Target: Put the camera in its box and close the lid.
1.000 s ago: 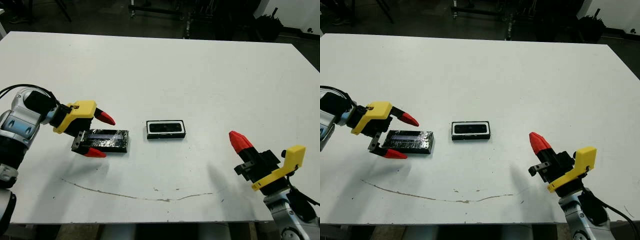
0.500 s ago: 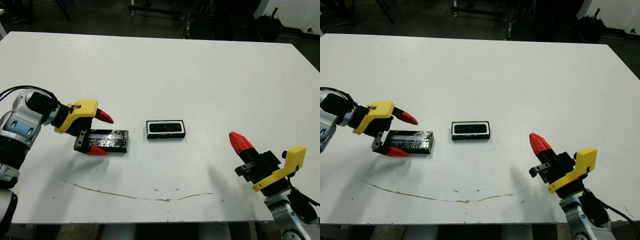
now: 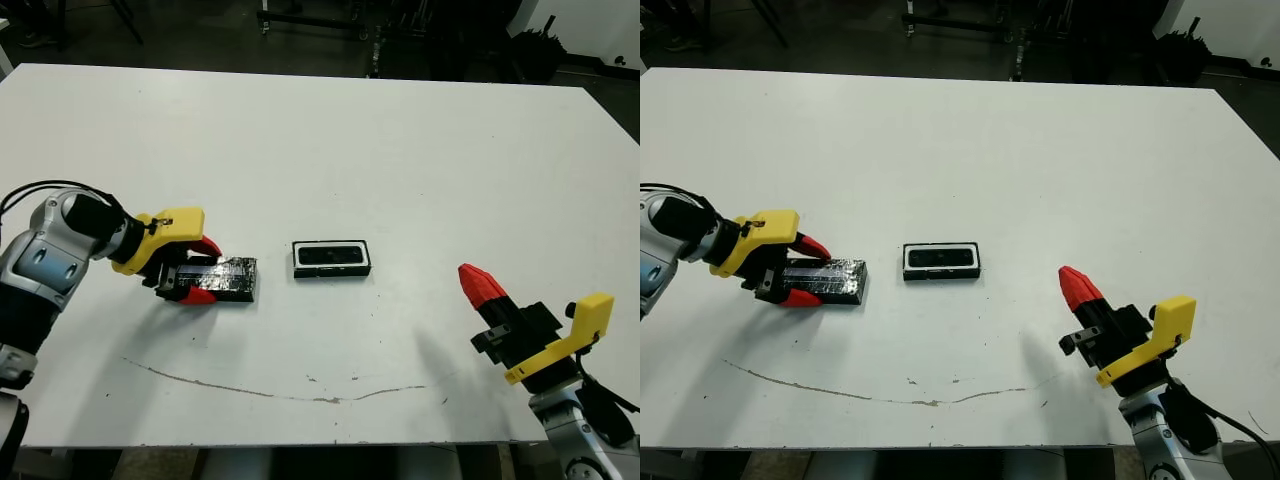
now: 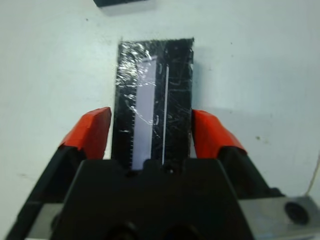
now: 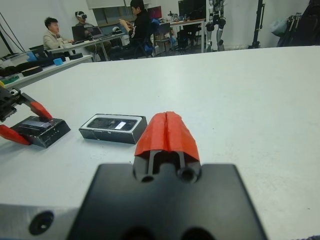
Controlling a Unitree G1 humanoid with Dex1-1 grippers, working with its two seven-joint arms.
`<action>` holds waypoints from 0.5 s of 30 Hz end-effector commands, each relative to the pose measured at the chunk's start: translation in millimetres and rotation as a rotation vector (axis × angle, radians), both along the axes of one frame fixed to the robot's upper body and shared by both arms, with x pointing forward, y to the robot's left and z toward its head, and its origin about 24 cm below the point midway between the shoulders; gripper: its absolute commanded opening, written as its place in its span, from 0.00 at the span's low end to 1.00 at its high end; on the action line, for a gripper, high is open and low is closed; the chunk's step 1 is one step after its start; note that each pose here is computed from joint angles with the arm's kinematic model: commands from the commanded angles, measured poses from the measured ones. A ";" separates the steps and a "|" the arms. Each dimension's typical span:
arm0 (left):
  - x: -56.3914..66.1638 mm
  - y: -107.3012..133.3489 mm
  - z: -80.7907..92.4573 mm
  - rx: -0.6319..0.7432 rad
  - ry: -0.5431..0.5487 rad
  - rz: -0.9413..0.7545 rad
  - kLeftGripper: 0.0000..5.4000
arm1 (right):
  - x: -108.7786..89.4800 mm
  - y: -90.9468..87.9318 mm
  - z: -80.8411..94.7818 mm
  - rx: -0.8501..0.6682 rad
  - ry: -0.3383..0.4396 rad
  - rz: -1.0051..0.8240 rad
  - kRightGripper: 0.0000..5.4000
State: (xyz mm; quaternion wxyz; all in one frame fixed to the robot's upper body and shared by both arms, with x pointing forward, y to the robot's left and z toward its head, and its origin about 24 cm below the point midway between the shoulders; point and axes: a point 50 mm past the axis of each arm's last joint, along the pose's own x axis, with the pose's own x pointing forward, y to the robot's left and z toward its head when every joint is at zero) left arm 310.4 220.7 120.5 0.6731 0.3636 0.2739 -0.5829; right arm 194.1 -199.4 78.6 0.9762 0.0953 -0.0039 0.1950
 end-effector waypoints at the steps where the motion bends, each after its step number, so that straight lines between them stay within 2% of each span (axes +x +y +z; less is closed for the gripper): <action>1: -1.0 3.3 -1.5 0.036 0.021 -0.004 0.58 | -1.4 -2.4 -0.3 0.002 0.015 -0.012 0.00; 7: -0.6 3.0 -1.1 -0.007 0.006 0.040 0.58 | -0.6 -2.1 -1.5 0.007 0.020 -0.011 0.00; 12: 3.1 6.0 -4.3 -0.301 -0.018 0.192 0.58 | 1.4 -2.2 -2.4 -0.004 0.013 0.001 0.00; 15: 6.5 4.5 -5.6 -0.403 -0.038 0.265 0.58 | 2.5 -1.8 -3.3 -0.007 0.009 0.006 0.00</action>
